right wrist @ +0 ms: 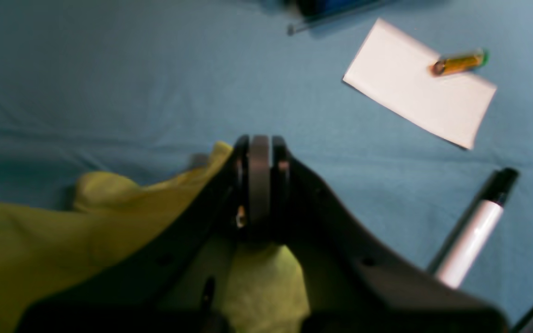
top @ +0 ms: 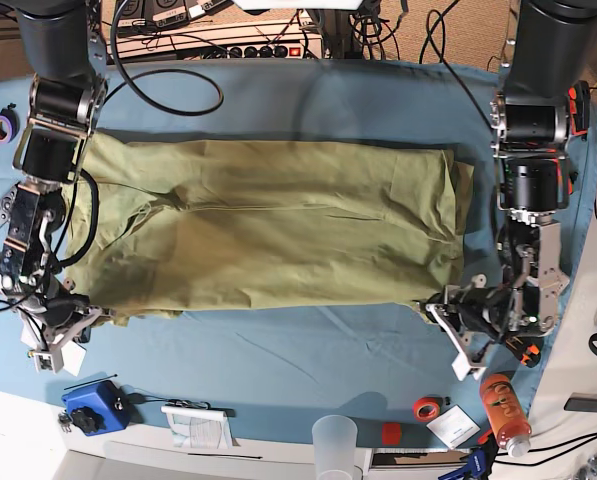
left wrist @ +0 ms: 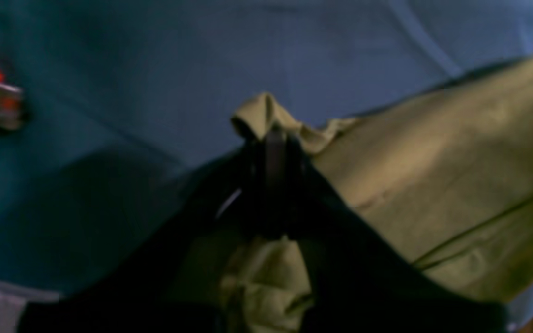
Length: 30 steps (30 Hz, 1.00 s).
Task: Layout the t-shirt on the table in an organized manner, then fold the t-shirt properly
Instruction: 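Grasp the shirt's hem edge with both grippers, then fold the hem edge over toward the collar with both grippers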
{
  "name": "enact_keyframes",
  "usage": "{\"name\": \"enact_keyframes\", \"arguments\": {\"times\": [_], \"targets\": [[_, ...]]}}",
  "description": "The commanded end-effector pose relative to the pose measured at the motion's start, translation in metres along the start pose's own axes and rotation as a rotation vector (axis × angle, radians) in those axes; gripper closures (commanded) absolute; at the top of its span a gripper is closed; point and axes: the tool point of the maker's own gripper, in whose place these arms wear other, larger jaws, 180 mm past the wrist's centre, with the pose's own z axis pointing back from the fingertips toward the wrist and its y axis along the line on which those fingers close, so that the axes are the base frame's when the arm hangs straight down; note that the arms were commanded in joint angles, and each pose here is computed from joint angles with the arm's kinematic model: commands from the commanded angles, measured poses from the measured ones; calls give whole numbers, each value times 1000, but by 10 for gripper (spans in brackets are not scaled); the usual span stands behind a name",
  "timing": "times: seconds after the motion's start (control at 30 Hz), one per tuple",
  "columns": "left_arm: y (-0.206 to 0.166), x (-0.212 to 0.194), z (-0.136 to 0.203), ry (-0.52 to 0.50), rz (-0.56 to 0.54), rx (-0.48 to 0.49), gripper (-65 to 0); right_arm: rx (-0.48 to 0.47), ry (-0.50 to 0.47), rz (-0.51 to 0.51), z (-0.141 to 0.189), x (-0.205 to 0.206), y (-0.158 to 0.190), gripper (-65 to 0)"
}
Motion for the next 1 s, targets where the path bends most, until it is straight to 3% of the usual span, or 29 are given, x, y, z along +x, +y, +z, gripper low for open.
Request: {"name": "enact_keyframes", "arguments": {"times": [0.0, 0.27, 0.47, 0.7, 0.97], "targets": [[-4, 24, 14, -54, -25, -15, 0, -23, -66, 2, 10, 22, -12, 0], [-8, 27, 29, -79, 47, -124, 0, -42, -60, -51, 19, -14, -32, 0], [-14, 24, 48, -163, 103, -306, 0, 7, -90, -131, 31, -22, -43, 0], [-31, -10, 51, -172, 142, -486, 0, 20, -45, -124, 31, -30, -41, 0], [-33, -29, 79, -270, 40, -447, 0, 26, -2, -126, 31, -38, -40, 0]]}}
